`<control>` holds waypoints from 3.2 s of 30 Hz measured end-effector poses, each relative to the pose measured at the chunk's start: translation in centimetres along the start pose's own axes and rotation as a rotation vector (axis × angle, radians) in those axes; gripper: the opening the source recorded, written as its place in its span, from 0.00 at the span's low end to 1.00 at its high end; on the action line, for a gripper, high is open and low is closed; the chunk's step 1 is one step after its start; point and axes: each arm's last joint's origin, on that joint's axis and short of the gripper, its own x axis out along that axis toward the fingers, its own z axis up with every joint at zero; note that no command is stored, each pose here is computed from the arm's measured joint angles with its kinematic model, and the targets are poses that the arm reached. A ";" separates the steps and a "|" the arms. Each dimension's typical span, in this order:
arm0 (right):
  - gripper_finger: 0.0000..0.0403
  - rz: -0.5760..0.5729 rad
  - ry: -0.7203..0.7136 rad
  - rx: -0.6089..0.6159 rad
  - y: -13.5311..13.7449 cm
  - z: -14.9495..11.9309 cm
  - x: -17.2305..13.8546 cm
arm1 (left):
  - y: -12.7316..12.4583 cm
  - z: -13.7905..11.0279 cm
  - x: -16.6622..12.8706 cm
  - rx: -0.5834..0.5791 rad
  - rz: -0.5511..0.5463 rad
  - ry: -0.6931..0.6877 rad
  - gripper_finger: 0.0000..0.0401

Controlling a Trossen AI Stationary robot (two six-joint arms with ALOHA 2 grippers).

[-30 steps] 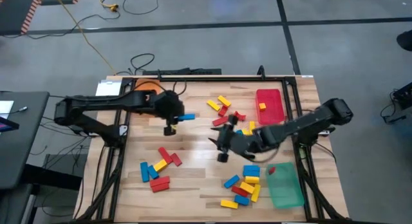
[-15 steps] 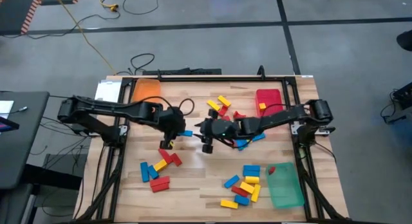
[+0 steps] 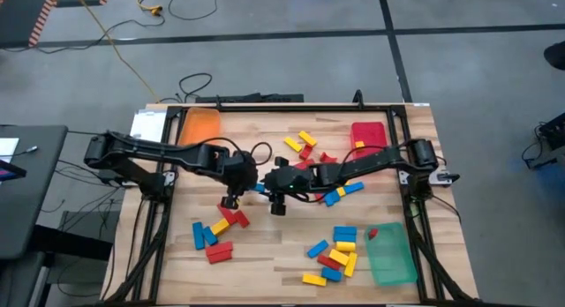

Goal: Sort blocks
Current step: Put the blue rectangle block into the orange bin

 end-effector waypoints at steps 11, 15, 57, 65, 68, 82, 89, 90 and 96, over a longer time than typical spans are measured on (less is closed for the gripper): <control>0.43 0.004 -0.014 0.010 -0.1 0.1 0.0 | -0.5 0.1 -0.1 0.008 0.000 -0.006 0.24; 0.34 0.005 -0.013 0.013 -0.1 0.1 0.0 | -0.4 0.2 -0.1 0.002 0.001 -0.017 0.24; 0.24 0.039 -0.640 -0.095 -0.4 5.8 -1.9 | -1.0 -11.2 -11.3 -0.133 0.280 -1.196 0.61; 0.24 0.046 -0.695 -0.079 -1.2 6.2 -2.1 | -1.2 -11.0 -10.5 -0.143 0.234 -1.283 0.62; 0.24 0.049 -0.698 -0.077 -1.2 6.2 -2.1 | -1.3 -11.0 -10.6 -0.142 0.206 -1.298 0.62; 0.24 0.021 -0.720 -0.085 -1.9 6.4 -2.2 | -1.4 -11.0 -10.8 -0.125 0.154 -1.331 0.62; 0.24 0.018 -0.745 -0.084 -1.9 6.6 -2.3 | -1.4 -11.0 -10.9 -0.115 0.160 -1.334 0.62; 0.24 0.016 -0.753 -0.087 -1.9 6.6 -2.4 | -1.4 -10.9 -10.8 -0.114 0.160 -1.329 0.62; 0.24 0.019 -0.768 -0.084 -2.2 6.7 -2.4 | -1.3 -10.5 -10.7 -0.104 0.172 -1.343 0.62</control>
